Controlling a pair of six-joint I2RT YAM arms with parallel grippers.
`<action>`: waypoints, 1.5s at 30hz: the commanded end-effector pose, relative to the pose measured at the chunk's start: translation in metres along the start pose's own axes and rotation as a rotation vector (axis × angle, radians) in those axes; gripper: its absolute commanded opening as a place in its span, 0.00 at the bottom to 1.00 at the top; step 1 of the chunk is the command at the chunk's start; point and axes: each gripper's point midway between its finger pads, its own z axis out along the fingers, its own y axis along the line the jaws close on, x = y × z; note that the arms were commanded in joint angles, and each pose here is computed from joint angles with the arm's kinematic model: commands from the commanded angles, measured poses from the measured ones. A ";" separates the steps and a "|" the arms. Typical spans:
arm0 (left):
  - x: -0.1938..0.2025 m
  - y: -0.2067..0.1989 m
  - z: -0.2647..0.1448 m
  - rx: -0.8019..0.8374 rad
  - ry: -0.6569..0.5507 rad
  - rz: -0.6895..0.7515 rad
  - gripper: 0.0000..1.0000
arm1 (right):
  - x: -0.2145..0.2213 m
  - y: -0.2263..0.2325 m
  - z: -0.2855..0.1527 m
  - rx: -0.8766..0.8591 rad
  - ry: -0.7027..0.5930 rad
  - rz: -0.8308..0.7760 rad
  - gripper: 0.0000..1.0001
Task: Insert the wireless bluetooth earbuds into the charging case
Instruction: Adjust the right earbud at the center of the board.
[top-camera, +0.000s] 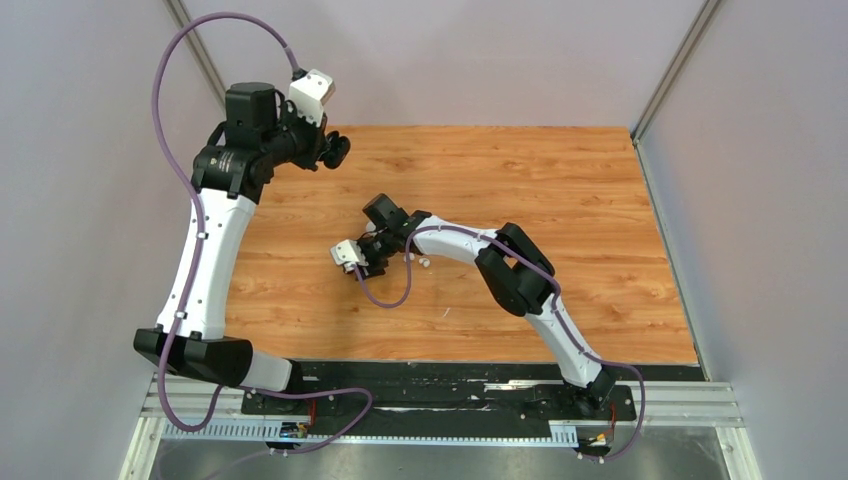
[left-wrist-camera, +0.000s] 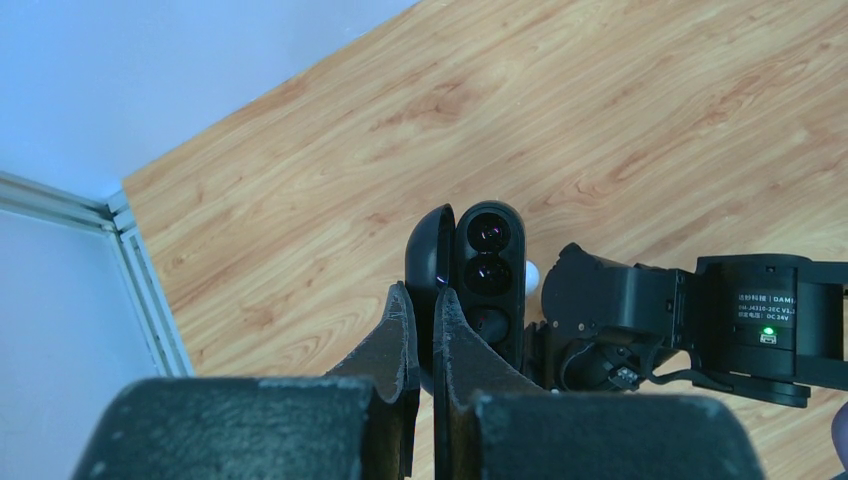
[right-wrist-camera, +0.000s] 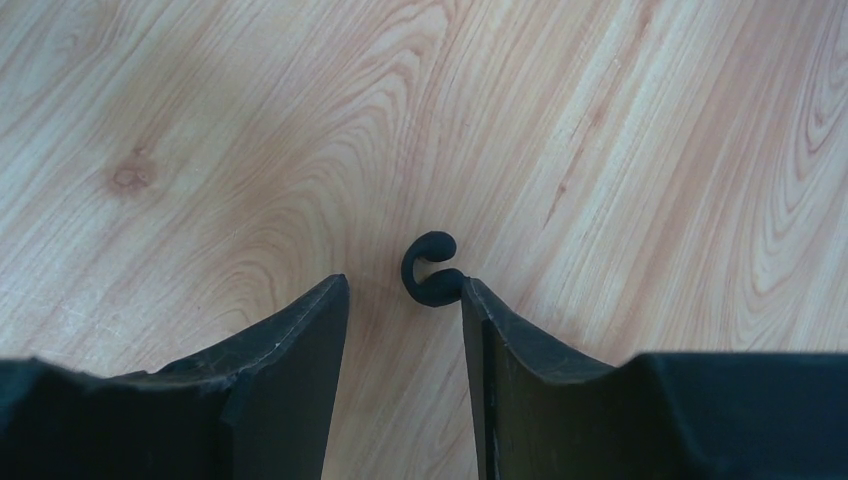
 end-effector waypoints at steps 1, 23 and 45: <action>-0.011 -0.001 -0.012 -0.003 -0.052 -0.005 0.00 | -0.001 -0.003 0.005 -0.013 0.003 -0.025 0.46; -0.005 -0.006 -0.011 0.020 -0.049 -0.015 0.00 | -0.005 -0.023 0.008 0.033 0.011 0.006 0.37; -0.006 -0.005 -0.007 0.023 -0.046 -0.018 0.00 | -0.031 -0.016 -0.005 0.039 -0.035 -0.133 0.36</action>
